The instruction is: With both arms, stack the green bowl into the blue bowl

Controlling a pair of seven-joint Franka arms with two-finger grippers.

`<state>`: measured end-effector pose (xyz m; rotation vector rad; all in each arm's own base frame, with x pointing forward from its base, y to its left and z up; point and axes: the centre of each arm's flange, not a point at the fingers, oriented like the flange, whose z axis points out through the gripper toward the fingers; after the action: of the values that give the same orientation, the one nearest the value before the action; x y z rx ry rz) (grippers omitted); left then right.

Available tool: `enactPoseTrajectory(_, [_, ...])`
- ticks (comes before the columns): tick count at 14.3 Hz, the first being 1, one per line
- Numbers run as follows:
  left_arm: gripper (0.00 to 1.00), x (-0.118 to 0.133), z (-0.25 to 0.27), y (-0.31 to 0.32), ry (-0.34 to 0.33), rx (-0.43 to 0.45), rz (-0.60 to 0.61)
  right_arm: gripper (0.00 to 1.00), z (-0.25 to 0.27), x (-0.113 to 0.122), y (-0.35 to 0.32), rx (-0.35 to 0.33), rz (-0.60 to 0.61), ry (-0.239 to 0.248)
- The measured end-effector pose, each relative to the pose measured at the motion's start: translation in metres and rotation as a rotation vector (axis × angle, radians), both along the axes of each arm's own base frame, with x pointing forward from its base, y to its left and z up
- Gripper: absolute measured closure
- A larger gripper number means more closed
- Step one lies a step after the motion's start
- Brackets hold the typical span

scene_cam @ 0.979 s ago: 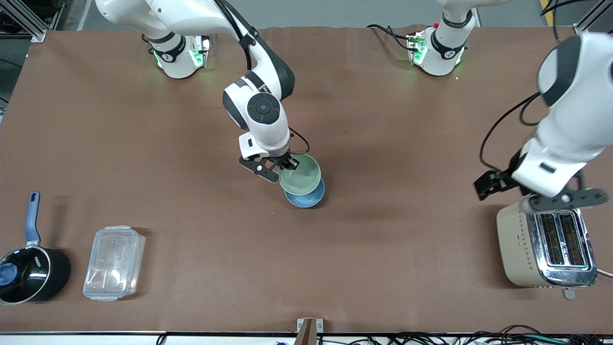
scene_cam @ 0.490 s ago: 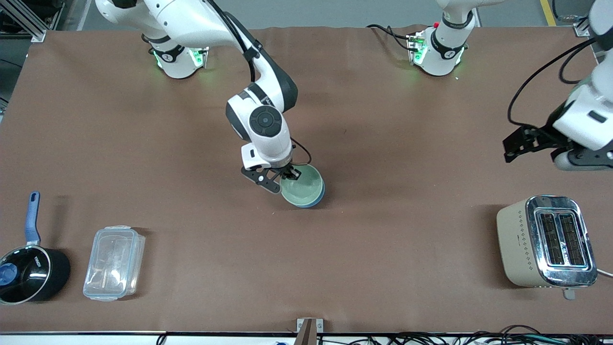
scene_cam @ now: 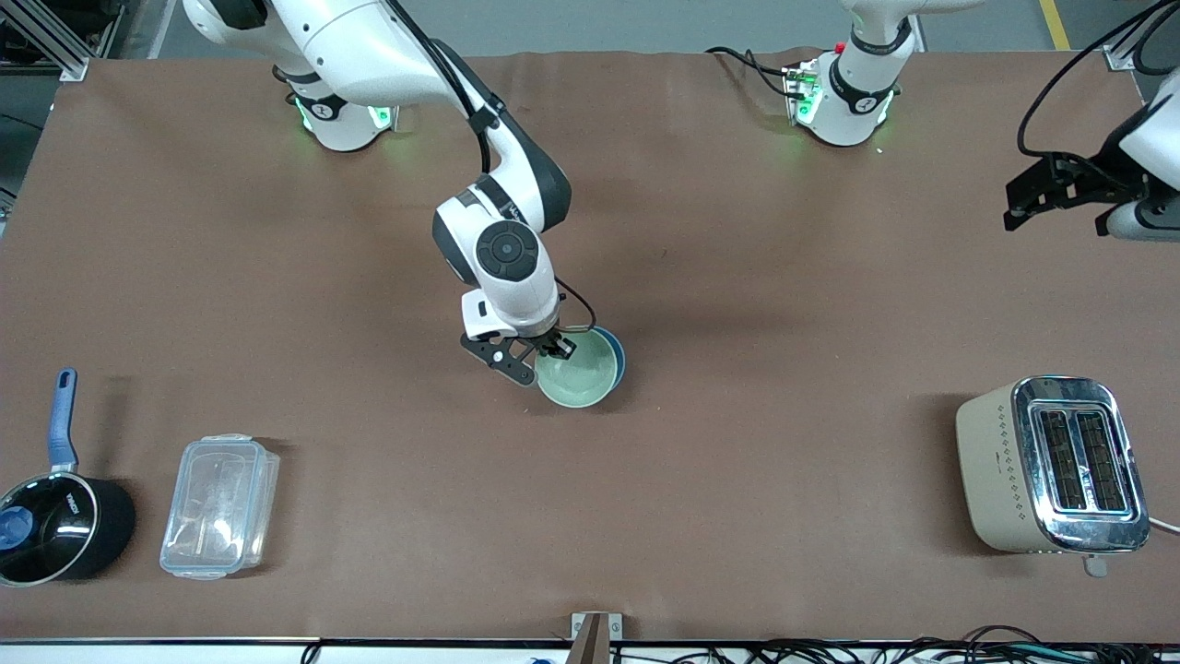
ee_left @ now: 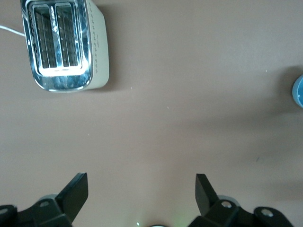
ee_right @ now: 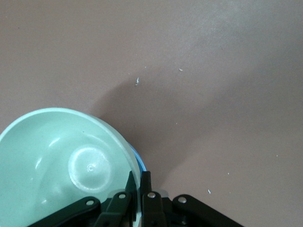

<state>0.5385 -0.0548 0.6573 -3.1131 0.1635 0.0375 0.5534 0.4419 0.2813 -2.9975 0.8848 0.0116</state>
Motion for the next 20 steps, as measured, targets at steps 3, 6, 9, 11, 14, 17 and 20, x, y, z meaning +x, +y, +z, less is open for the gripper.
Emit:
enactPoseTrajectory(3, [0.00,-0.011,-0.002,0.000,0.010,0.004,-0.001,0.95,0.000,-0.009,0.011,0.003,0.018,0.002])
enactPoseTrajectory(6, [0.00,-0.014,0.000,-0.001,0.007,0.005,-0.002,0.95,-0.002,-0.014,0.018,0.004,0.029,0.001])
enactPoseTrajectory(9, [0.00,-0.014,-0.002,-0.001,0.011,0.006,-0.004,0.95,-0.005,-0.015,0.019,0.002,0.032,0.003])
enactPoseTrajectory(11, [0.00,-0.014,-0.003,-0.003,0.013,0.006,-0.007,0.95,-0.008,-0.014,0.018,0.001,0.030,0.002])
enactPoseTrajectory(14, [0.00,-0.014,-0.004,-0.004,0.011,0.006,-0.009,0.91,-0.021,-0.016,0.020,-0.005,0.033,0.009])
enactPoseTrajectory(17, [0.00,-0.014,-0.004,-0.004,0.011,0.006,-0.009,0.75,-0.023,-0.014,0.017,-0.008,0.029,0.009])
enactPoseTrajectory(20, [0.00,-0.014,-0.003,-0.004,0.006,0.005,-0.009,0.46,-0.013,0.002,0.005,-0.006,0.005,-0.003])
